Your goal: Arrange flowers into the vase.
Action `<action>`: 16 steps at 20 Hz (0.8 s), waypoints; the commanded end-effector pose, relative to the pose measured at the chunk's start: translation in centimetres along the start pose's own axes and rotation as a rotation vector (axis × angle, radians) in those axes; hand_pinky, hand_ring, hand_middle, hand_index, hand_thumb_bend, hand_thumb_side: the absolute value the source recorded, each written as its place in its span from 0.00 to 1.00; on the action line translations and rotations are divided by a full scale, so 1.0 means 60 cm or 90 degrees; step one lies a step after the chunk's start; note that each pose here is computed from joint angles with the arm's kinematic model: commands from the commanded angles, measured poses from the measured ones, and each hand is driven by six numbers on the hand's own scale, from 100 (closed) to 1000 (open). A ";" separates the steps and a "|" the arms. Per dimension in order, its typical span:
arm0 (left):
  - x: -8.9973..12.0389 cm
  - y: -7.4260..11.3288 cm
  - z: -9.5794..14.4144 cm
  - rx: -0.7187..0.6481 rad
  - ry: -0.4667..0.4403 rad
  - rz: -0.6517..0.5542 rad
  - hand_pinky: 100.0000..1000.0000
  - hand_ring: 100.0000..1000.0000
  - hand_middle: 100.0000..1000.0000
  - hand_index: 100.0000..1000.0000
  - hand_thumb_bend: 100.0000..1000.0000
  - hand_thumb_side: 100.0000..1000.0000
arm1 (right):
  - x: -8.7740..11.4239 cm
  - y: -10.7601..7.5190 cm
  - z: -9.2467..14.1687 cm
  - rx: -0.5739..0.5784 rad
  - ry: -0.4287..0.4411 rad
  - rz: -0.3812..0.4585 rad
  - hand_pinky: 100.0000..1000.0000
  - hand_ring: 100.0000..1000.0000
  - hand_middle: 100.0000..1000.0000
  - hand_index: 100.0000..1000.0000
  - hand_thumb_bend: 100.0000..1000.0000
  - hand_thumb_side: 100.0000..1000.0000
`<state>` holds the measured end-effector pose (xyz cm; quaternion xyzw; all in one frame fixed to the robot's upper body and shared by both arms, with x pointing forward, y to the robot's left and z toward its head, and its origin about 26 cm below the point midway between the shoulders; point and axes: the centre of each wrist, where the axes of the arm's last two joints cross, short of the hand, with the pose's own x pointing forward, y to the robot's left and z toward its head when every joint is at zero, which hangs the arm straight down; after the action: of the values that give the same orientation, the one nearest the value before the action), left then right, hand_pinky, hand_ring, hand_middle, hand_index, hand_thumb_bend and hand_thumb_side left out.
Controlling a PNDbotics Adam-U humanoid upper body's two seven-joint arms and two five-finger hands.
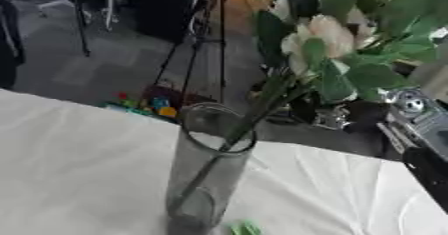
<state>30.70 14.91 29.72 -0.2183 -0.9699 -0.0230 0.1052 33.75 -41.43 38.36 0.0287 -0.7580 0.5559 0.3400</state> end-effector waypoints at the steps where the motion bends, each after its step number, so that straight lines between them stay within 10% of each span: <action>1: 0.007 -0.005 -0.009 -0.008 -0.013 0.006 0.70 0.82 0.71 0.89 0.14 1.00 | 0.027 -0.021 0.010 -0.005 0.000 0.020 1.00 1.00 1.00 1.00 0.00 0.34; 16: 0.007 -0.004 -0.008 -0.007 -0.011 0.006 0.71 0.82 0.70 0.89 0.14 1.00 | 0.019 -0.015 0.018 0.008 0.039 0.050 1.00 1.00 1.00 1.00 0.12 0.31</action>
<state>30.70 14.91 29.72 -0.2191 -0.9697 -0.0230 0.1058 33.80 -41.65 37.82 0.0180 -0.7508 0.5606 0.3487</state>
